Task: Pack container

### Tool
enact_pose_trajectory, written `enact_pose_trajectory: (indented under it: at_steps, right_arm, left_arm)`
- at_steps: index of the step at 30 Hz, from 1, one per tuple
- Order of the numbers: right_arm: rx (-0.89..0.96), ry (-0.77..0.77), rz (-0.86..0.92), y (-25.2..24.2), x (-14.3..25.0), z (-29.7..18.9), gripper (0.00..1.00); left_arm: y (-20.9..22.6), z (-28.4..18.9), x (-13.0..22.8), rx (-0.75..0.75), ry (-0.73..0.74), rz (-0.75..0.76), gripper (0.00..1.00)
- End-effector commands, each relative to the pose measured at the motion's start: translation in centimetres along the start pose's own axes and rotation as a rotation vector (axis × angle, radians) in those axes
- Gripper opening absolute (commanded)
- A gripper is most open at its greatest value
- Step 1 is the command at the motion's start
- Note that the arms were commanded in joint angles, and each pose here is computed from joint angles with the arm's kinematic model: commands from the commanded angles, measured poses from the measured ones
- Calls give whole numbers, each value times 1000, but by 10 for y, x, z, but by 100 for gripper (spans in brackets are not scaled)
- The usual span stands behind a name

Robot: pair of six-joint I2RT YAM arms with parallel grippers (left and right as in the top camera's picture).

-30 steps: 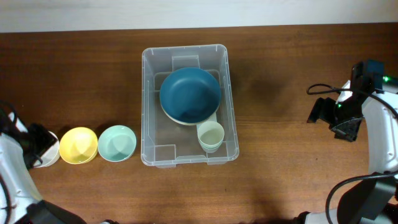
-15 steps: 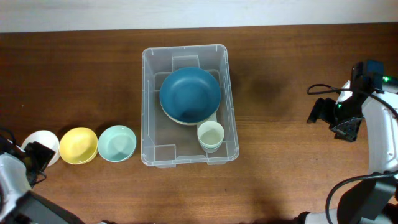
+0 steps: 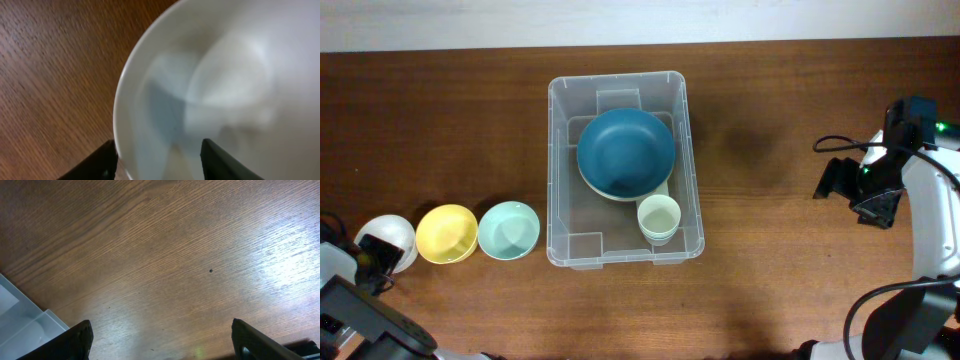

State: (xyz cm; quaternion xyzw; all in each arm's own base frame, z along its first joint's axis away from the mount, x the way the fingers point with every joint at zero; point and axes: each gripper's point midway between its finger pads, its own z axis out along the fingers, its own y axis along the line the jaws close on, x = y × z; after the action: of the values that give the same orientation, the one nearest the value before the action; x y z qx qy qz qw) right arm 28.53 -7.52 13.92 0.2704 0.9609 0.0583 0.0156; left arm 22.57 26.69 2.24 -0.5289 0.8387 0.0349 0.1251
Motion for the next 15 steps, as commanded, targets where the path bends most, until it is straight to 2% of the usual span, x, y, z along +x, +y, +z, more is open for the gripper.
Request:
enact_pose_trajectory:
  at_steps: [1, 2, 7, 10, 15]
  right_arm:
    - [-5, -10, -18, 2, 2, -4, 84]
    - [-5, -9, -18, 2, 2, -4, 84]
    - [-4, -7, -17, 2, 3, -4, 84]
    - [-4, -7, -17, 2, 3, -4, 84]
    - [-4, -7, -17, 2, 3, -4, 84]
  left_arm:
    - [4, 4, 1, -8, 2, -12, 33]
    - [4, 4, 0, -8, 1, -11, 30]
    - [3, 4, 0, -8, -1, -12, 28]
    - [3, 4, 0, -8, 0, -12, 18]
    - [2, 4, 0, 0, 1, -12, 11]
